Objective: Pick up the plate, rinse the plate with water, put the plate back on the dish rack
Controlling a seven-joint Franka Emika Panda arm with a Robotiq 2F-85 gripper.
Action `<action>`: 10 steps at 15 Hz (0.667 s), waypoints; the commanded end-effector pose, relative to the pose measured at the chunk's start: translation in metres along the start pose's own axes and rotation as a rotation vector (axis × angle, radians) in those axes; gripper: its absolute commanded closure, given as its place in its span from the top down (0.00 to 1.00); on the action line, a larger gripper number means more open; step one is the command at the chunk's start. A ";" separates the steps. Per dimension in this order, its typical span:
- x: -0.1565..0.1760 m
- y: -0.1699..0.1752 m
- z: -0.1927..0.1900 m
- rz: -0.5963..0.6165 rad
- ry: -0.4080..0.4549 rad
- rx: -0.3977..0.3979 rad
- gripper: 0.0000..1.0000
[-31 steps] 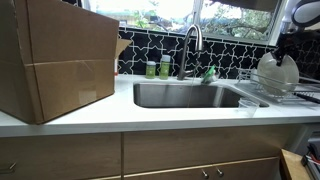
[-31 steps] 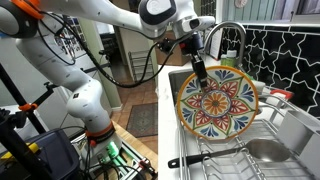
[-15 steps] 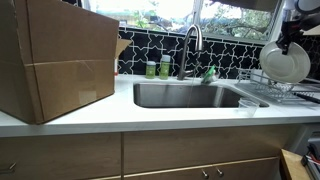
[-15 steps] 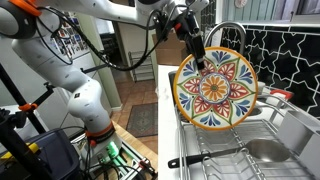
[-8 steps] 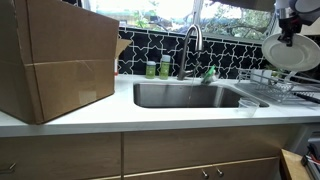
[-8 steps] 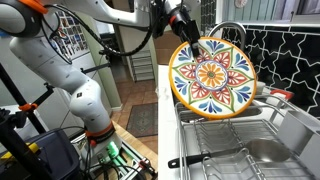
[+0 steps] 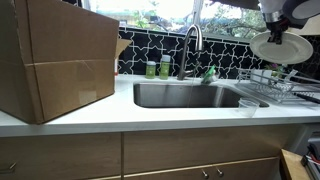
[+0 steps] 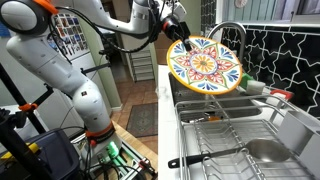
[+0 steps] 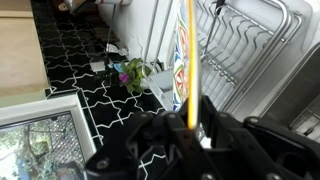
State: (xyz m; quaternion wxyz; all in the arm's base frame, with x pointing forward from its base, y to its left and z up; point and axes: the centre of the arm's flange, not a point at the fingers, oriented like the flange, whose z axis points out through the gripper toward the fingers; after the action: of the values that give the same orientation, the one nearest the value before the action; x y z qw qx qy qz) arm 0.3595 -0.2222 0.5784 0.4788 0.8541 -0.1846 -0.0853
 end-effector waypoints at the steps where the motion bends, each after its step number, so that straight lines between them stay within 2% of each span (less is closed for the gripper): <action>1: -0.009 -0.031 -0.024 -0.015 0.060 -0.044 0.03; 4: -0.009 -0.058 -0.043 -0.050 0.120 -0.055 0.03; 7: 0.000 -0.073 -0.048 -0.074 0.126 -0.019 0.03; 8: -0.002 -0.068 -0.051 -0.078 0.119 -0.024 0.12; 10: 0.000 -0.073 -0.052 -0.087 0.120 -0.024 0.12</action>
State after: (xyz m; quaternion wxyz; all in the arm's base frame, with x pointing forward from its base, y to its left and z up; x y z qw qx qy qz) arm 0.3932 -0.1471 0.5434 0.4951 0.8590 -0.1171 -0.0573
